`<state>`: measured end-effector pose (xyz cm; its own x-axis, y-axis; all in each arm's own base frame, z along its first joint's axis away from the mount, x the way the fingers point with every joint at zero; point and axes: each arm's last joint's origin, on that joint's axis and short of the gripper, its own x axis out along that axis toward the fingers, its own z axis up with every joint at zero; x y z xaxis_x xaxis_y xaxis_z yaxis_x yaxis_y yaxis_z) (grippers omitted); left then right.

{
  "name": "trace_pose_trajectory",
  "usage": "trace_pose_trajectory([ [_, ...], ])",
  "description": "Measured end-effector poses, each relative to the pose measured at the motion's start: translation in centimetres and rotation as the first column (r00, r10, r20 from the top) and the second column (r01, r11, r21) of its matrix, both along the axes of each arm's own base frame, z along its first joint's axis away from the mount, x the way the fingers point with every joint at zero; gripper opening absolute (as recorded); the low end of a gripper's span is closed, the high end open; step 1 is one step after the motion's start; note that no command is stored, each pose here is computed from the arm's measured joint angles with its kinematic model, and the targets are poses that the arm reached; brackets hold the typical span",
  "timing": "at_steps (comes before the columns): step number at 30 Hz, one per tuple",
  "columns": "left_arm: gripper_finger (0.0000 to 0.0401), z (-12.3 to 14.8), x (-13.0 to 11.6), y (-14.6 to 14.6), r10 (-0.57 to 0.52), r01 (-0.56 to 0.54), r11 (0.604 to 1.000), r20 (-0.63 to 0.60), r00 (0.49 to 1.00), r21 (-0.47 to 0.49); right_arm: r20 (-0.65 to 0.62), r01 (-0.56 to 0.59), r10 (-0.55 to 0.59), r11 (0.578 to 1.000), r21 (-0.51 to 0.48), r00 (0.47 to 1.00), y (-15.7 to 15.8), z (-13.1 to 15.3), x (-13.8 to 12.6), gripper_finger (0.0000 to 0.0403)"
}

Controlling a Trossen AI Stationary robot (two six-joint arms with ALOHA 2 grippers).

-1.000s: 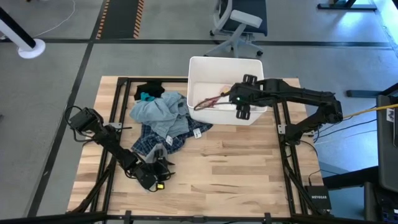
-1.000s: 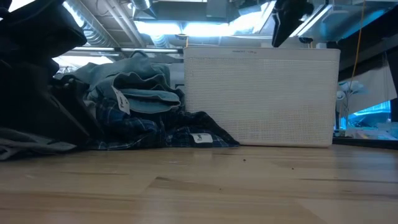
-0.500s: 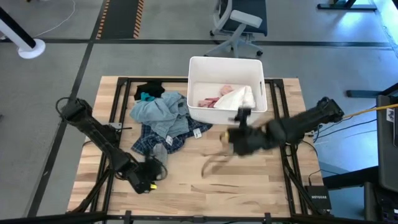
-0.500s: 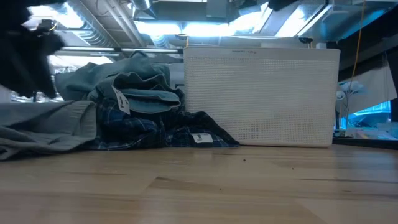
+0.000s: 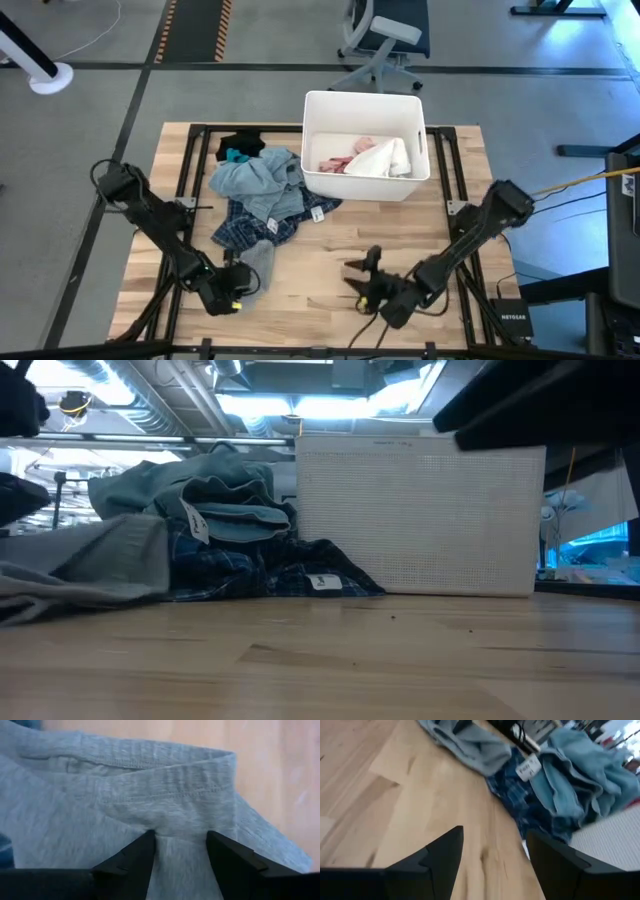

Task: Sort clothes
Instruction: Put the gray boxer into the white laundry bin

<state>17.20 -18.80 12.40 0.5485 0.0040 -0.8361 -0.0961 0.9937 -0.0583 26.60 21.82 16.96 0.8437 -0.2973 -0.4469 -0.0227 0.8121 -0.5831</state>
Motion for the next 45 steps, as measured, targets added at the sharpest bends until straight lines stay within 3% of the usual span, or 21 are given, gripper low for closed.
trace_pose_trajectory([
  [5,0.0178,-0.3,3.3,-0.6,-0.076,0.090,0.993,0.162,0.984,-0.077,0.036,-0.029,0.032,0.997,-0.077,0.999,1.1,-3.0,1.8,0.0237],
  [9,0.0178,1.1,6.5,-0.7,-0.151,0.181,0.981,0.312,0.938,-0.067,0.062,-0.050,0.056,0.995,-0.087,0.996,1.0,-4.0,3.1,0.0237],
  [16,0.0178,4.7,9.4,-1.1,-0.257,0.245,0.966,0.255,0.932,0.080,0.048,-0.131,0.133,0.990,-0.053,0.990,0.7,-4.4,4.0,0.0237],
  [23,0.0178,5.8,9.1,-2.8,-0.278,0.280,0.959,0.276,0.920,0.033,0.067,-0.180,0.183,0.983,-0.042,0.981,-0.1,-4.0,5.1,0.0237],
  [35,0.0178,0.5,9.4,-4.0,-0.271,0.246,0.957,0.179,0.946,0.152,0.069,-0.164,0.165,0.986,-0.027,0.984,-0.1,-4.0,5.1,0.0237],
  [42,0.0175,-0.1,9.9,-3.8,-0.255,0.229,0.962,0.180,0.950,0.152,0.041,-0.163,0.165,0.986,-0.036,0.985,-0.2,-4.3,4.9,0.0237],
  [45,0.0149,-0.1,9.9,-3.8,-0.255,0.230,0.961,0.180,0.950,0.153,0.038,-0.155,0.156,0.988,-0.023,0.987,-0.2,-4.4,4.9,0.0237],
])
